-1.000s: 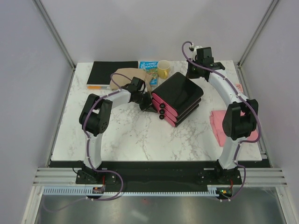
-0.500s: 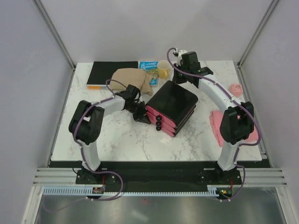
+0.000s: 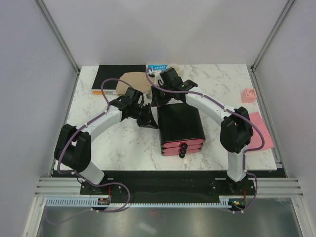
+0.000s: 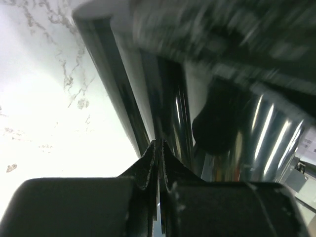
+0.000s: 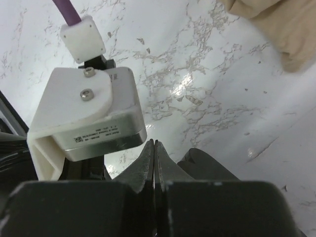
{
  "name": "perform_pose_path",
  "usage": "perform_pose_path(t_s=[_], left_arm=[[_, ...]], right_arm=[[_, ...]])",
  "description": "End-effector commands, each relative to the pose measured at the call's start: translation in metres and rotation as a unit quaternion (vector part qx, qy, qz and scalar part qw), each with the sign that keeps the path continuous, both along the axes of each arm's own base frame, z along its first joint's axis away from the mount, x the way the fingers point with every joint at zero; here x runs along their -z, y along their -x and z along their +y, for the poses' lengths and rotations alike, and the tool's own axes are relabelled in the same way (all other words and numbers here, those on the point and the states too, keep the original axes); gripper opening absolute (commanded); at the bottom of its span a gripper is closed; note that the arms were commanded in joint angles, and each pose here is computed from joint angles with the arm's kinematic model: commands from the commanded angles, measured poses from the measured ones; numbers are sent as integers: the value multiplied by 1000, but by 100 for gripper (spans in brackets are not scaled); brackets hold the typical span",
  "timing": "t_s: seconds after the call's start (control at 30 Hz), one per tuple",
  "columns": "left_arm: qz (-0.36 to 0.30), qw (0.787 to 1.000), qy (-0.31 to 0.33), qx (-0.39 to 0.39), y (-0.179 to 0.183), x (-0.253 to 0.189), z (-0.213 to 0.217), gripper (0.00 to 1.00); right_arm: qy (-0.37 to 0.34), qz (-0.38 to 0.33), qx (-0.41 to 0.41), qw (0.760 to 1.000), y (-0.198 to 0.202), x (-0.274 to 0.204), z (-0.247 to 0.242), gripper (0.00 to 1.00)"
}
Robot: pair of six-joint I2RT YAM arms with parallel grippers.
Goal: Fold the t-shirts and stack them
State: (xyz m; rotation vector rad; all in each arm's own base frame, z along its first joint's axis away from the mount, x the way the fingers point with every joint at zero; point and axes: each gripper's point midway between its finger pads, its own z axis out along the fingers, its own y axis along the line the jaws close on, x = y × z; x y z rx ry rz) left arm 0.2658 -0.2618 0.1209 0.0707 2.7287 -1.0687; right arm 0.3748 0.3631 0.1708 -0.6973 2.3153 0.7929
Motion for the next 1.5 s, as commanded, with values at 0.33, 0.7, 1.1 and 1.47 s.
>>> perform_pose_path(t_s=[0.33, 0.7, 1.1, 1.47], left_arm=[[-51, 998, -22, -17, -13, -26, 14, 33], [-44, 999, -4, 5, -16, -31, 4, 38], [-18, 999, 11, 32, -8, -22, -4, 16], [-26, 999, 8, 31, -11, -24, -5, 2]], right_arm=[[83, -89, 250, 960, -41, -74, -132, 36], [134, -22, 327, 935, 9, -34, -227, 49], [184, 42, 319, 929, 63, 16, -249, 17], [110, 91, 163, 976, 80, 23, -166, 0]])
